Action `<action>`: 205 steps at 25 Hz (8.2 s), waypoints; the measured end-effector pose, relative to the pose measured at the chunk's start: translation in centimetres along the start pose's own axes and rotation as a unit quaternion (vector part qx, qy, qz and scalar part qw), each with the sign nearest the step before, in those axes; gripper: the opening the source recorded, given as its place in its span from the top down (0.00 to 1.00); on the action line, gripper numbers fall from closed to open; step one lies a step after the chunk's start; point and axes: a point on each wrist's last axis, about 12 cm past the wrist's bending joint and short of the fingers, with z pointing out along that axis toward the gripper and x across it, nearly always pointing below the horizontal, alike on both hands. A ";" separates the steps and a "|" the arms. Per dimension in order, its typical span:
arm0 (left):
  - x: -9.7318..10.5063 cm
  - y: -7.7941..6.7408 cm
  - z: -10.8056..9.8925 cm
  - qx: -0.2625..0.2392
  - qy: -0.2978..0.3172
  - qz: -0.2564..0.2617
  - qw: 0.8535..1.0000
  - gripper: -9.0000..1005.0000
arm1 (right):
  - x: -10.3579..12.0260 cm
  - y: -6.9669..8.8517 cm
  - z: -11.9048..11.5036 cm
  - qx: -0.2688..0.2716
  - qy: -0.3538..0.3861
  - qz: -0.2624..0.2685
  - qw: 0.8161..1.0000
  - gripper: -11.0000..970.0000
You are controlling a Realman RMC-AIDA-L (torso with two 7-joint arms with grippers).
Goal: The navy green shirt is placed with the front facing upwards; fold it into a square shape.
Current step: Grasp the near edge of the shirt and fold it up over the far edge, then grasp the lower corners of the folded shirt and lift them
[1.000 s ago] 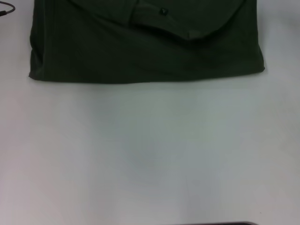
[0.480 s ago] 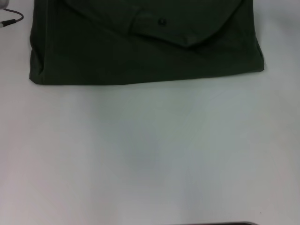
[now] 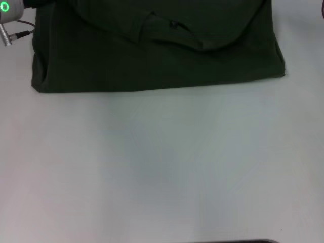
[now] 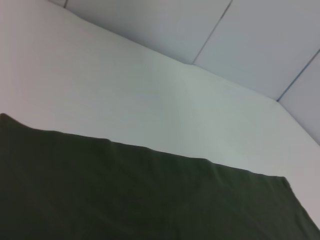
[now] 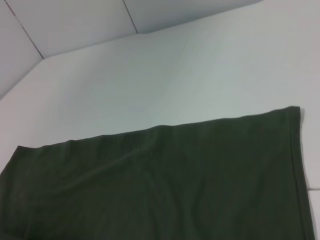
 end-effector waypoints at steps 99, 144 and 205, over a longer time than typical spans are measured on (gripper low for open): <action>6.9 0.8 -6.9 0.170 -0.069 0.030 0.982 0.14 | 7.5 -2.0 -3.2 -0.045 0.106 0.148 0.982 0.41; 8.9 2.8 -8.4 0.129 0.029 0.053 0.990 0.14 | 9.0 -3.6 -4.9 -0.038 0.105 0.146 0.983 0.95; 7.2 3.2 -6.7 0.058 0.181 0.091 0.978 0.16 | 8.9 -4.4 -6.1 -0.045 0.105 0.149 0.982 0.95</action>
